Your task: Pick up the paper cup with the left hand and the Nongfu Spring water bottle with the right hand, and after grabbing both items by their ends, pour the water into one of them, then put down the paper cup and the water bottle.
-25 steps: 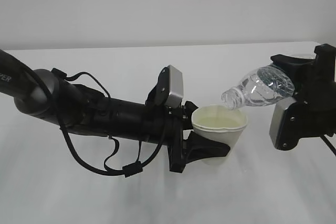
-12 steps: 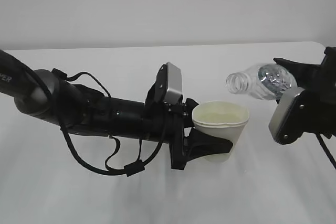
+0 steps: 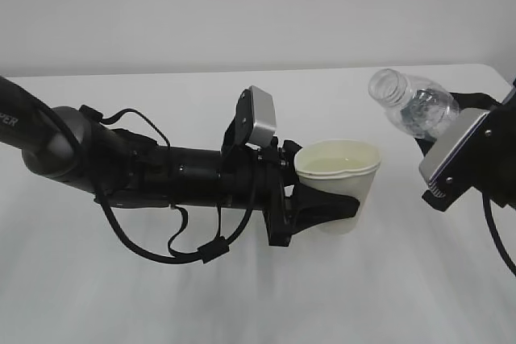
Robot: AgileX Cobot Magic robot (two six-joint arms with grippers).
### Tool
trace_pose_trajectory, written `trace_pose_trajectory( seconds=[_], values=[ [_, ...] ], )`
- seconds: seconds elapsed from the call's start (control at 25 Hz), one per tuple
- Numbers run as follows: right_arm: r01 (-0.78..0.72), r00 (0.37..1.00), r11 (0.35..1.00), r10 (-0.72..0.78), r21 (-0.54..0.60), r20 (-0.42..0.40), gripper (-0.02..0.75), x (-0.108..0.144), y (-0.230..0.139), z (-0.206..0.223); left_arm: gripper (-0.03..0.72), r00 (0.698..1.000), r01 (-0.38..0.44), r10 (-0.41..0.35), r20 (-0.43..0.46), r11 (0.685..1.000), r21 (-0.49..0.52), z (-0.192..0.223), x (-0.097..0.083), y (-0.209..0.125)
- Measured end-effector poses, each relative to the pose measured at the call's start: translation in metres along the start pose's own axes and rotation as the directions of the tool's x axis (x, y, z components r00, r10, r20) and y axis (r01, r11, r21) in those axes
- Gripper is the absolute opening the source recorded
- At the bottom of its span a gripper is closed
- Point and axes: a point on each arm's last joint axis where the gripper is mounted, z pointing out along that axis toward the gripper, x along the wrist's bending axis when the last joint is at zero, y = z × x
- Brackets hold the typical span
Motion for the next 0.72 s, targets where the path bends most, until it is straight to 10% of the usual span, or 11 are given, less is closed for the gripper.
trace_pose_trajectory(
  seconds=[0.72],
  values=[
    [-0.48,0.877,0.877,0.48,0.0,0.0,0.354,0.0,0.0,0.0,0.425,1.0,0.005,-0.005,-0.008,1.0,-0.006,0.0,0.0007,0.0005]
  ],
)
